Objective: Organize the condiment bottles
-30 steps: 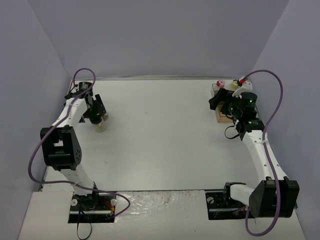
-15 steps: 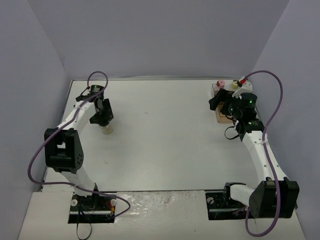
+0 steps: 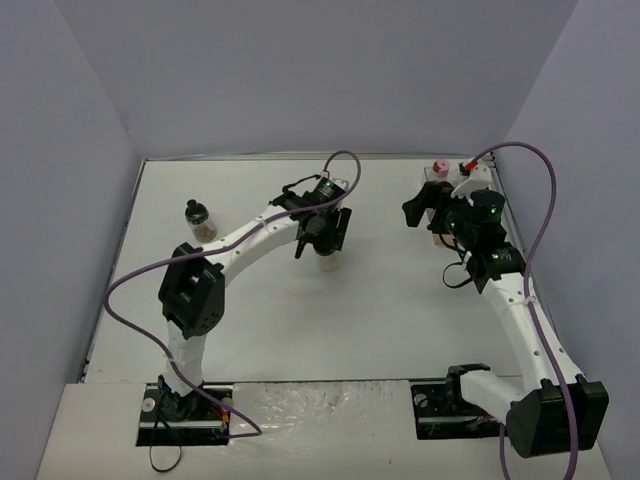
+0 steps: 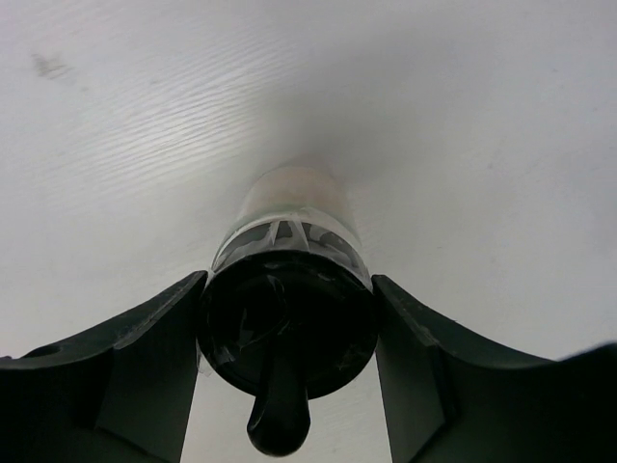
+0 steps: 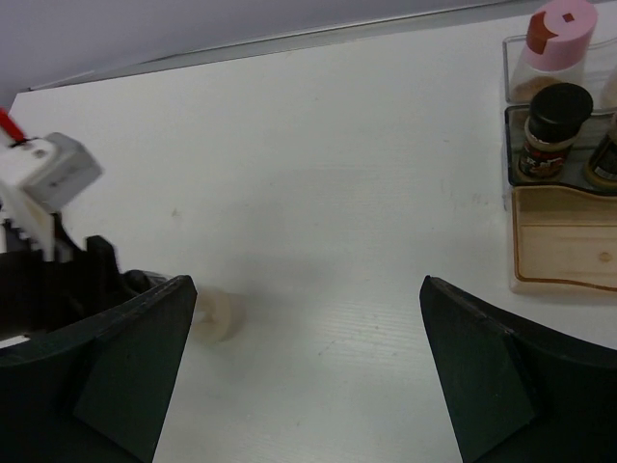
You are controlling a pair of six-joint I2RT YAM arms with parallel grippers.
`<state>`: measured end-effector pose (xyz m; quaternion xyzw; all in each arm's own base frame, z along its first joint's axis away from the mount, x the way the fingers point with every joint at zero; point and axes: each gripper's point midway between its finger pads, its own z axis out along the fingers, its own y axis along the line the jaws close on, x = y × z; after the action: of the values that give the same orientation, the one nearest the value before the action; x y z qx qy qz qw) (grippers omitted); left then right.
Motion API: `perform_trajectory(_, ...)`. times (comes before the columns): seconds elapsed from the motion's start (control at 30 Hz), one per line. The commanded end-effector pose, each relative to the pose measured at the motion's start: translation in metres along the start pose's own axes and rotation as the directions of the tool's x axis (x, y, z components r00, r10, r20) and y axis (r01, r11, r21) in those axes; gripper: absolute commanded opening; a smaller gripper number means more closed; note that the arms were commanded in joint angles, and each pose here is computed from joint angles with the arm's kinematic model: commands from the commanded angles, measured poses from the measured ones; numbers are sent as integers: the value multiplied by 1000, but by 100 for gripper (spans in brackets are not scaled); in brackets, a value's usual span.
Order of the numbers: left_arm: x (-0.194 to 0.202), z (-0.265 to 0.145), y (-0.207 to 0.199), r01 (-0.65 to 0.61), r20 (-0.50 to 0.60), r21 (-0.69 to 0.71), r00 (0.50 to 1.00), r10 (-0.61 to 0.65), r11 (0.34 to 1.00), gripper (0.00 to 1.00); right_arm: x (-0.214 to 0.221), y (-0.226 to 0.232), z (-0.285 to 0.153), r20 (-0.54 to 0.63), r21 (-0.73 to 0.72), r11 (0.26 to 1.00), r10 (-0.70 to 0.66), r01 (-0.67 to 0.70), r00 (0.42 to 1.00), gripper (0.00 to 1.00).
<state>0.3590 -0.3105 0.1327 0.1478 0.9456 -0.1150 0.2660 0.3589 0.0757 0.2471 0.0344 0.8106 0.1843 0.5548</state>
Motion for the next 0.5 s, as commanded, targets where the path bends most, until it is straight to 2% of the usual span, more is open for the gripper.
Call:
perform_trajectory(0.0, -23, -3, -37, -58, 52, 45, 997, 55, 997, 24, -16, 18, -14, 71, -29, 998, -58, 60, 996, 99)
perform_trajectory(0.17, -23, 2, -53, -88, 37, 59, 996, 86, 994, 36, -12, 17, -20, 68, -15, 997, -72, 73, 995, 99)
perform_trajectory(0.27, -26, -3, -53, -90, 44, 57, 995, 87, 994, 63, -10, 17, -22, 62, -15, 996, -83, 84, 995, 99)
perform_trajectory(0.3, -27, -5, -53, -90, 49, 57, 995, 87, 994, 66, -10, 16, -22, 61, -15, 996, -84, 85, 995, 99)
perform_trajectory(0.37, -32, -16, -52, -95, 72, 53, 993, 91, 994, 84, -9, 16, -24, 59, -13, 996, -88, 89, 994, 99)
perform_trajectory(0.4, -36, -22, -51, -94, 86, 50, 992, 90, 994, 90, -10, 17, -25, 60, -14, 995, -93, 94, 994, 99)
perform_trajectory(0.47, -44, -37, -50, -86, 126, 53, 989, 79, 995, 96, -11, 18, -26, 62, -22, 994, -108, 109, 992, 99)
